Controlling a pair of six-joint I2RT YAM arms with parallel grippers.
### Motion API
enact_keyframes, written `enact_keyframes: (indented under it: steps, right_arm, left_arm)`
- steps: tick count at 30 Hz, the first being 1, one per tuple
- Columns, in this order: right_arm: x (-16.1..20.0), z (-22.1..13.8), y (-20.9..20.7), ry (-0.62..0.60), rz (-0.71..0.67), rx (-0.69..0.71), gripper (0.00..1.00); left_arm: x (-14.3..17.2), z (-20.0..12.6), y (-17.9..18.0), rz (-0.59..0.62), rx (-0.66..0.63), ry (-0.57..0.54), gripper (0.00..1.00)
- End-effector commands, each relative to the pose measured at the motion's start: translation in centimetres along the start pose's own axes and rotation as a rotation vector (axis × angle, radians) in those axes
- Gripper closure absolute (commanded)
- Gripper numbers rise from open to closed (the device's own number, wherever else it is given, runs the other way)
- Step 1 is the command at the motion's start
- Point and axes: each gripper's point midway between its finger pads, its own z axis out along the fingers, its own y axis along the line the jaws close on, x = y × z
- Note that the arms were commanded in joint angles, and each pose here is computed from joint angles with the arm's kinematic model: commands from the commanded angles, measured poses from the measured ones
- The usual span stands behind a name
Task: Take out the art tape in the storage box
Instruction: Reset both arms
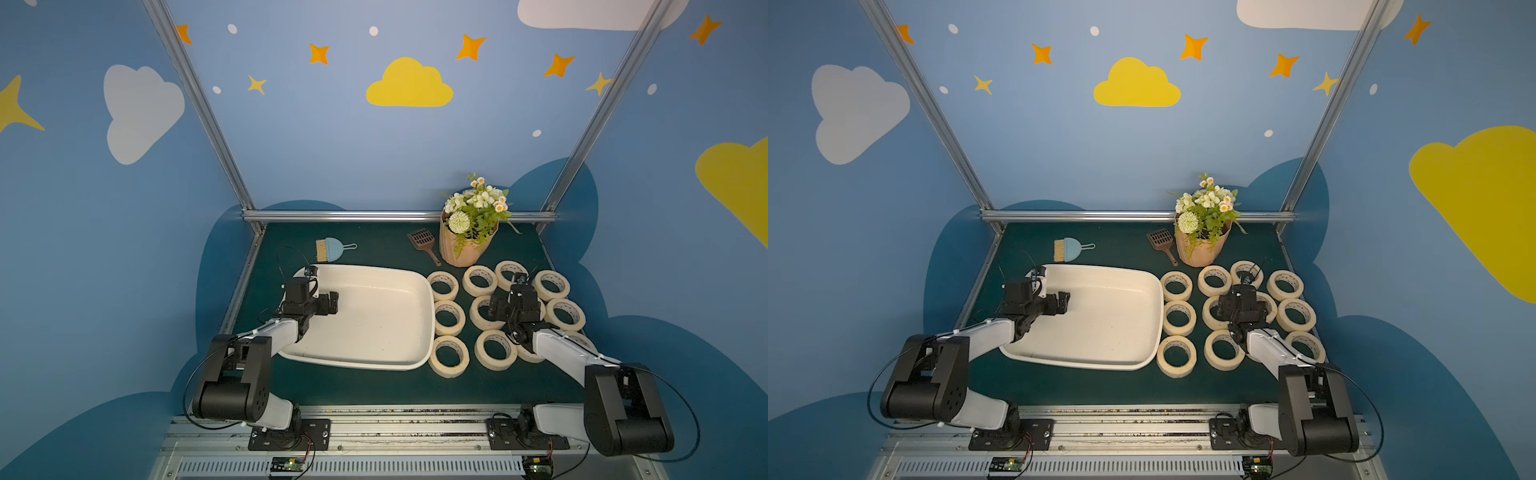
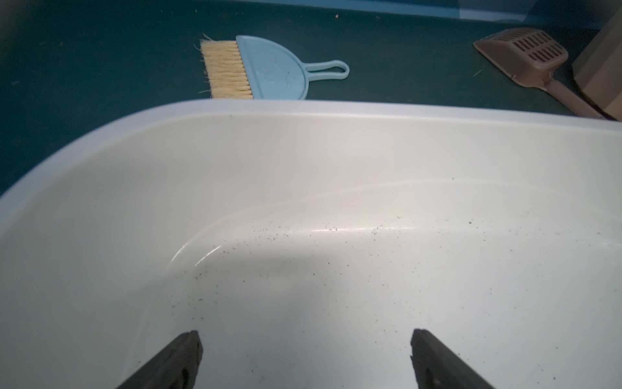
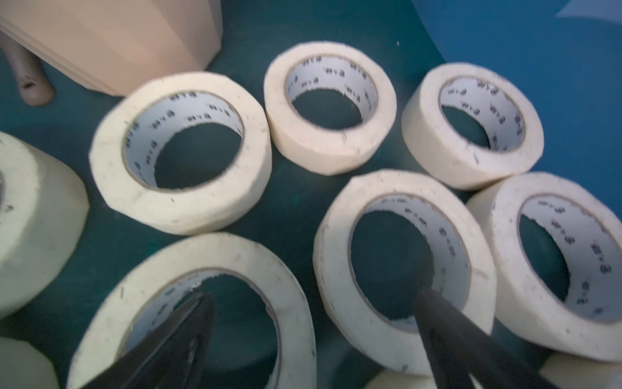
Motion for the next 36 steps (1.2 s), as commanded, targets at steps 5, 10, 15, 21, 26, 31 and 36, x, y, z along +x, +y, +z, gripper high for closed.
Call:
enact_keyframes:
  steps: [5,10,15,21,26,31,36]
  right_arm:
    - [-1.7,2.0,1.4,-0.189,-0.016,-0.069,0.01]
    - [-1.3,2.4,1.3,-0.148,0.003,-0.105,0.01]
    - [-1.3,2.4,1.3,-0.147,0.002,-0.106,0.02]
    - [-1.3,2.4,1.3,-0.145,-0.003,-0.106,0.01]
    - [-1.3,2.4,1.4,-0.138,-0.014,-0.112,0.01]
    - [-1.2,2.4,1.4,-0.136,-0.015,-0.11,0.01]
    - [-1.3,2.4,1.5,-0.138,-0.016,-0.111,0.01]
  left_arm:
    - [-1.8,-0.7,0.8,0.038,0.003,-0.094,0.0]
    - [-2.0,0.1,2.6,0.002,-0.01,-0.174,0.0]
    - [-1.9,-0.1,2.9,-0.016,0.006,-0.147,0.0]
    - [-1.8,0.1,2.6,-0.004,0.021,-0.136,0.0]
    - [-1.0,-0.4,3.1,0.021,-0.056,-0.282,0.0]
    - [-0.9,-0.5,3.0,0.02,-0.054,-0.268,0.0]
    - [-0.8,-0.6,2.9,0.019,-0.051,-0.237,0.0]
